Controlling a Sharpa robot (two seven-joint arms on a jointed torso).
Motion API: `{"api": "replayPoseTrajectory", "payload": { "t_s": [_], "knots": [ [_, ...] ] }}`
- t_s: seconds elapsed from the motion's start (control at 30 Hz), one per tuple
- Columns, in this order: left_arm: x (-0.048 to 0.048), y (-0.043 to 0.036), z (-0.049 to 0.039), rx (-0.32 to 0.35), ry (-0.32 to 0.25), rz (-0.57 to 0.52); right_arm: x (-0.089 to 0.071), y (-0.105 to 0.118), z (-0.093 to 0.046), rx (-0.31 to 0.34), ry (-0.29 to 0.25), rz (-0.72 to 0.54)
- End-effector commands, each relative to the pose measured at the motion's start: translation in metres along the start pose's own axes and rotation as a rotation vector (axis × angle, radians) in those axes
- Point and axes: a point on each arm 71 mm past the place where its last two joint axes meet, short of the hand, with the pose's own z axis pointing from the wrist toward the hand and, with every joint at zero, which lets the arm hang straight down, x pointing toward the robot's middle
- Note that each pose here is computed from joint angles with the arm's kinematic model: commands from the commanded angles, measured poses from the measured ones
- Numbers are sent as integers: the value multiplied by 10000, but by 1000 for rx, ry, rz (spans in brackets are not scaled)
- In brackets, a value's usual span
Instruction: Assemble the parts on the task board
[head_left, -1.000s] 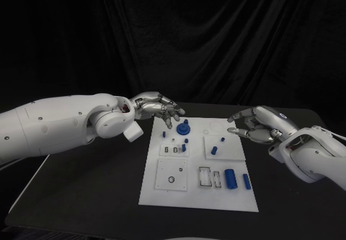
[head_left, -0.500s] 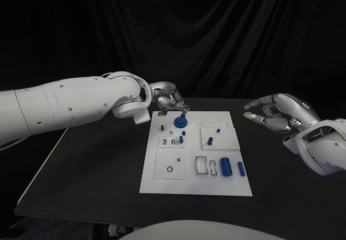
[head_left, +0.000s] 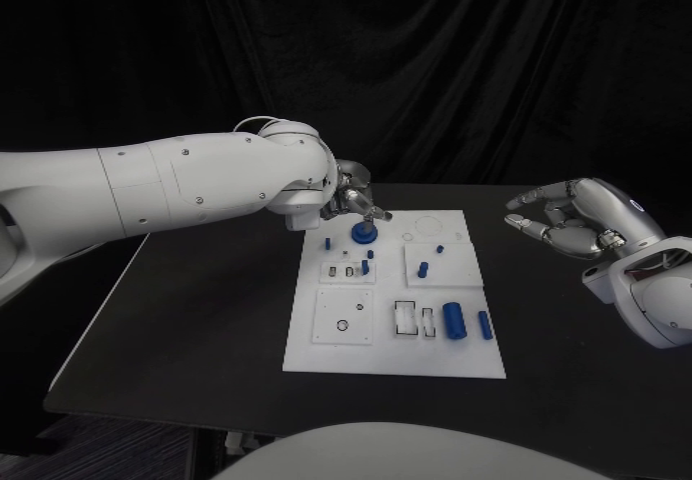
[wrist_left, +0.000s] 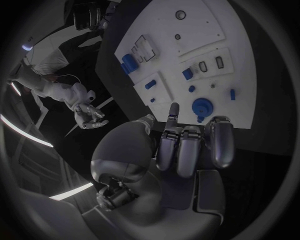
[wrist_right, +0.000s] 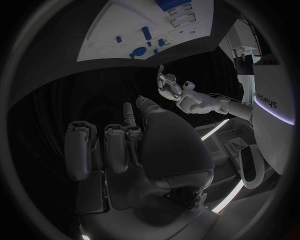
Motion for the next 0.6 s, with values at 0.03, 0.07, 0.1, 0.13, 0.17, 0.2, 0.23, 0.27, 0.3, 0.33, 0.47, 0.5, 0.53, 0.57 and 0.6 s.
{"api": "replayPoseTrajectory", "payload": {
  "t_s": [0.03,0.07,0.1,0.13,0.17,0.2,0.23,0.27,0.3,0.33,0.47,0.5,0.53,0.57,0.6],
  "knots": [
    [-8,92,53,-152,56,86,-2,-17,-5,16,-22,3],
    [-13,92,74,-164,62,91,3,-17,-3,16,-21,3],
    [-15,90,88,-172,66,95,8,-17,-1,16,-20,4],
    [-14,85,105,-180,72,100,13,-17,1,16,-19,4],
    [-12,81,114,-184,75,103,15,-17,2,16,-19,4],
    [-7,73,126,-189,81,107,19,-18,2,17,-18,4],
    [0,64,138,-193,87,112,23,-20,3,17,-17,4],
    [6,57,146,-197,92,116,25,-23,2,18,-17,4],
    [13,49,153,-199,98,120,28,-25,1,19,-16,4],
    [22,41,161,-201,105,125,30,-28,0,20,-15,4],
    [50,23,187,-208,124,137,43,-36,1,22,-14,4],
    [62,23,197,-210,131,140,49,-37,4,22,-13,5],
    [74,27,205,-212,136,141,55,-37,6,22,-12,5],
    [85,31,212,-213,141,137,59,-37,8,22,-11,6],
    [95,36,220,-214,147,131,64,-37,9,22,-10,6]
  ]
}}
